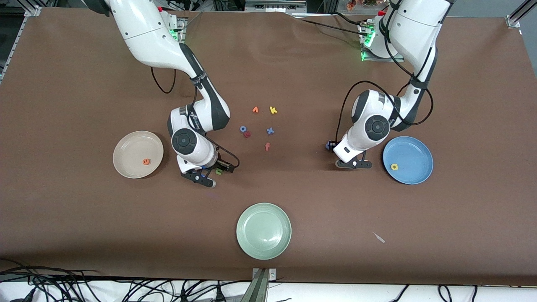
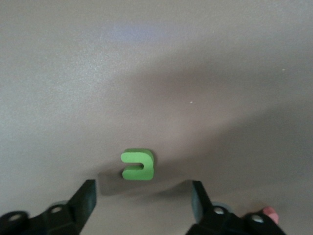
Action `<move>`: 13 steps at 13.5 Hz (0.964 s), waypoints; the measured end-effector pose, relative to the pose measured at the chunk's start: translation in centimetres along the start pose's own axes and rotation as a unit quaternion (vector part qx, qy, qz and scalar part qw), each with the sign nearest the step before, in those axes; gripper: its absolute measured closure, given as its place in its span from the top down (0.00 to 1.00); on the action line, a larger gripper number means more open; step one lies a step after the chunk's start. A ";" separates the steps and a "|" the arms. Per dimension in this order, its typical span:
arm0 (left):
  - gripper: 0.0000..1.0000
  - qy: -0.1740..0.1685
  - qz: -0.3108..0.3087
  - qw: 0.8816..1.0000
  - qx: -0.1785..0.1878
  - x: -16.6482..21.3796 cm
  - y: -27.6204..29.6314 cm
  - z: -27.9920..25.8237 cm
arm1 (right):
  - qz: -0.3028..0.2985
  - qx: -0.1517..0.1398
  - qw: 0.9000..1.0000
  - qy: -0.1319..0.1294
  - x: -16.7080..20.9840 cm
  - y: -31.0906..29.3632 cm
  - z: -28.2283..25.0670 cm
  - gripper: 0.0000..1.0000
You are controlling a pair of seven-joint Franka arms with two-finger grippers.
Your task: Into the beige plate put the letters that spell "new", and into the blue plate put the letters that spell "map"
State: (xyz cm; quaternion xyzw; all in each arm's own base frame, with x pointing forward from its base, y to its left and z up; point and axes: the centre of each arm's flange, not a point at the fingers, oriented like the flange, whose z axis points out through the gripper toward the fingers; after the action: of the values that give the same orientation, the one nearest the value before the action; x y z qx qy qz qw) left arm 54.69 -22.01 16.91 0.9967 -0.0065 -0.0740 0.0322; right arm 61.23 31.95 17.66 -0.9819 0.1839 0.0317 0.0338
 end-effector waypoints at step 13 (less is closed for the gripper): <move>0.29 0.028 -0.011 1.000 -0.002 1.9 -3.5 -4.7 | 0.000 0.003 1.000 0.004 0.6 -0.1 -0.2 0.56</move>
State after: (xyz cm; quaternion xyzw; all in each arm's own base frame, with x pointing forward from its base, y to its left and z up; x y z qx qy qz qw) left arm 57.27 -18.25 21.02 0.9984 0.0051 -0.0460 0.0333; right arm 61.85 31.78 17.81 -0.9819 0.1841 0.0269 0.0362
